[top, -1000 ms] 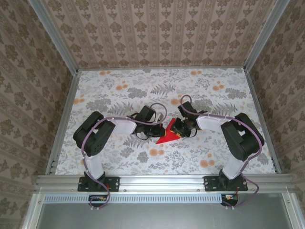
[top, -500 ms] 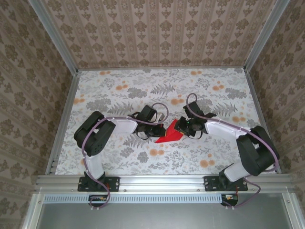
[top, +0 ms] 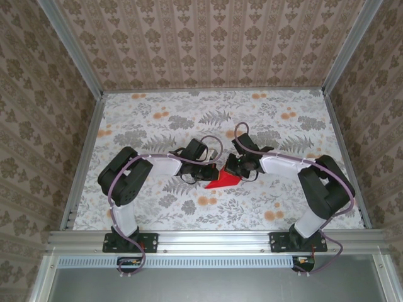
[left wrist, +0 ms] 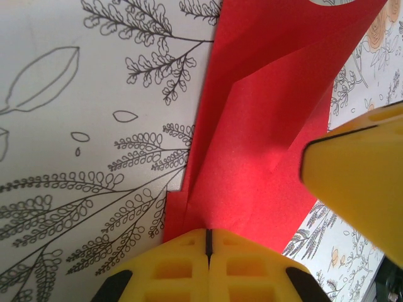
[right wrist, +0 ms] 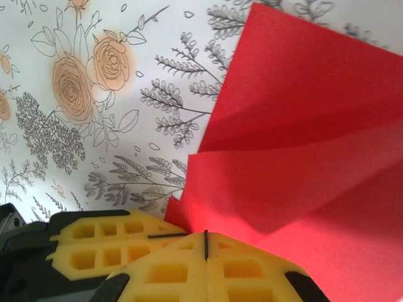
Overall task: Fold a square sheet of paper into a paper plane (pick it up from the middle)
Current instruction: Fourth fold the wing at the center of the table.
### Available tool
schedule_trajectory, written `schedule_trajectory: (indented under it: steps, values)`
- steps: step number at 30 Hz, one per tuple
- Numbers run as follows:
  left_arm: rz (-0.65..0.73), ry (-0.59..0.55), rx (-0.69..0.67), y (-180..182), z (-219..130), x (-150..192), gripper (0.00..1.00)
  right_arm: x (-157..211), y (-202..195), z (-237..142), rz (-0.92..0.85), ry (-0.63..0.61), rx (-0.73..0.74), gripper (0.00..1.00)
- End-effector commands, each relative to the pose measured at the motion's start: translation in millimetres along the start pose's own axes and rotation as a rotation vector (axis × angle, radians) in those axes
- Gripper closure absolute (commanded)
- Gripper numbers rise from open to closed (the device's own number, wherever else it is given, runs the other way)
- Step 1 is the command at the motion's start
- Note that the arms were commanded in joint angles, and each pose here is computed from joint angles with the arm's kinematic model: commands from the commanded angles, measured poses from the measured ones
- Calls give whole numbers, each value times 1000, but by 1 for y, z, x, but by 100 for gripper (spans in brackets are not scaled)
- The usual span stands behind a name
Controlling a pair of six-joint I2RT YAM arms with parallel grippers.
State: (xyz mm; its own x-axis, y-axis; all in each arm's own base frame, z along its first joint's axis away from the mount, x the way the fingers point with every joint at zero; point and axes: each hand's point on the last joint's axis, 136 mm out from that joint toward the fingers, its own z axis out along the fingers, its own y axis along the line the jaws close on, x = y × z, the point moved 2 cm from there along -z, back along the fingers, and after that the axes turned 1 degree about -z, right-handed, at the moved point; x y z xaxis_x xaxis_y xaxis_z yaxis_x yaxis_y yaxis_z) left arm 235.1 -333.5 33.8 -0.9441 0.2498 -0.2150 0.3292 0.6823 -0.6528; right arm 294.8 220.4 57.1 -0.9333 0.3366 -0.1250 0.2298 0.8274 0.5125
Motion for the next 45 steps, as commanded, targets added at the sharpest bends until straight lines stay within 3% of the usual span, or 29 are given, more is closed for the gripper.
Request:
schedule_trajectory:
  steps: [1,9,20,24,29,33,45]
  values:
    - [-82,140,-153,41,12,44,100,-3,13,7,-16,13,-32,94]
    - [-86,139,-159,42,12,45,100,9,-4,25,21,75,24,95]
    - [-103,146,-191,49,10,48,100,18,-57,13,71,57,216,95]
    - [-106,152,-193,49,10,50,100,9,-57,10,67,27,179,95]
    - [-103,153,-189,49,11,50,100,1,-15,4,-22,-3,-21,95]
    - [-104,156,-191,49,11,50,100,1,2,6,-63,-2,-71,94]
    - [-119,170,-229,56,9,56,100,12,-49,19,-68,8,-17,95]
